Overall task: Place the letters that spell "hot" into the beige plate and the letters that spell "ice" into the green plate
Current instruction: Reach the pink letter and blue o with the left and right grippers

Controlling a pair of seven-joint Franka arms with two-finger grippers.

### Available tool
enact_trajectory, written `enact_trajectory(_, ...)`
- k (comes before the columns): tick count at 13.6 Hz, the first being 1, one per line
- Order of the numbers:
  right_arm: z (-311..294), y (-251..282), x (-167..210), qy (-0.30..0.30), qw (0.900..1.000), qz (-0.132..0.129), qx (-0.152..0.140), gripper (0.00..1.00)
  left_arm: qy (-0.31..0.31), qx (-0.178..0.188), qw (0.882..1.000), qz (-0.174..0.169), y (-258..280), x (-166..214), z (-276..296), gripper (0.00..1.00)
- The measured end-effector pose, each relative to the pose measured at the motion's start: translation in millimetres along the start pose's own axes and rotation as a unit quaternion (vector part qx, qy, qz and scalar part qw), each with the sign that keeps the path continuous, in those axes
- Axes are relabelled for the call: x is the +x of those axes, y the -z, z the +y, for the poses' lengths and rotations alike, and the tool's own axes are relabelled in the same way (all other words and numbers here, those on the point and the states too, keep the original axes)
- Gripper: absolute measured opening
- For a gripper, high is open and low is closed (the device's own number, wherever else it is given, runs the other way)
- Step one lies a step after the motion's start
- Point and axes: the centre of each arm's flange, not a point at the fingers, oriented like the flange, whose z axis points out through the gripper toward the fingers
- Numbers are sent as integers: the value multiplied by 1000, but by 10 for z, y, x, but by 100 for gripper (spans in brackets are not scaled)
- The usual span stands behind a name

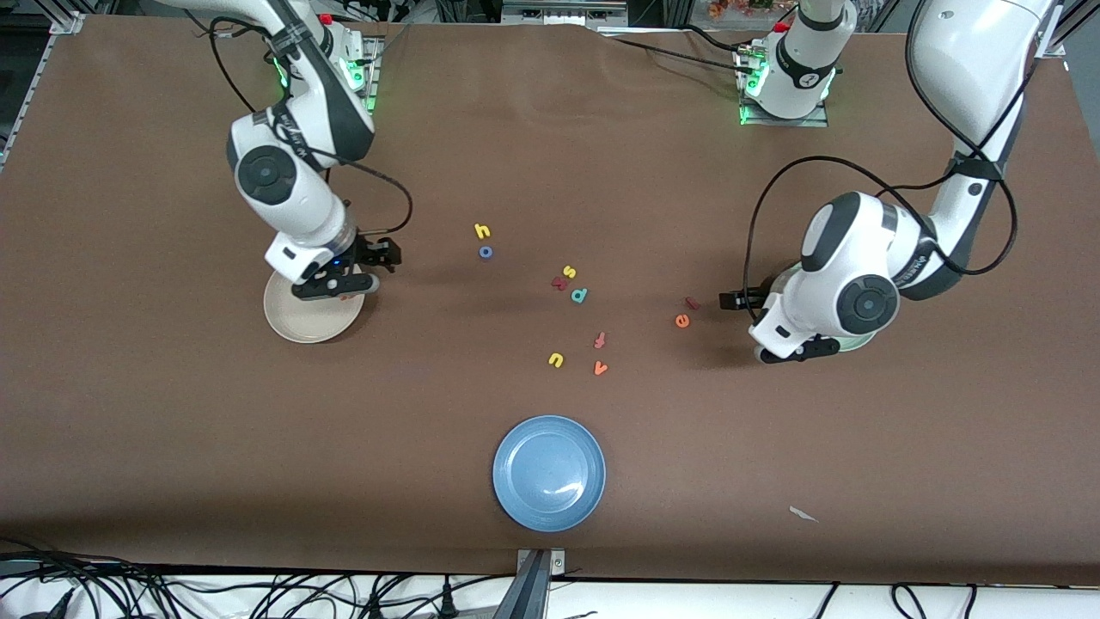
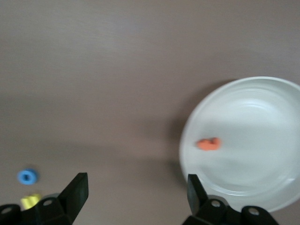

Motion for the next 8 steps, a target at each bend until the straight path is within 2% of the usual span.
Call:
enact_trajectory(2,-439,-84,-125,-23,1000,13,14,94,49,-8,999,5,-264,-137,161,100)
enact_trajectory(6,-1003,-339,-330,-65,997,19,38,94,123,-34,992,22,-764,-365,313,99)
enact_trajectory(7,-1094,-383,-366,-74,996,20,43,94,133,-36,990,22,-848,-406,319,96)
enact_trajectory(8,-1164,-426,-397,-81,995,19,46,94,142,-41,989,26,-911,-428,318,88)
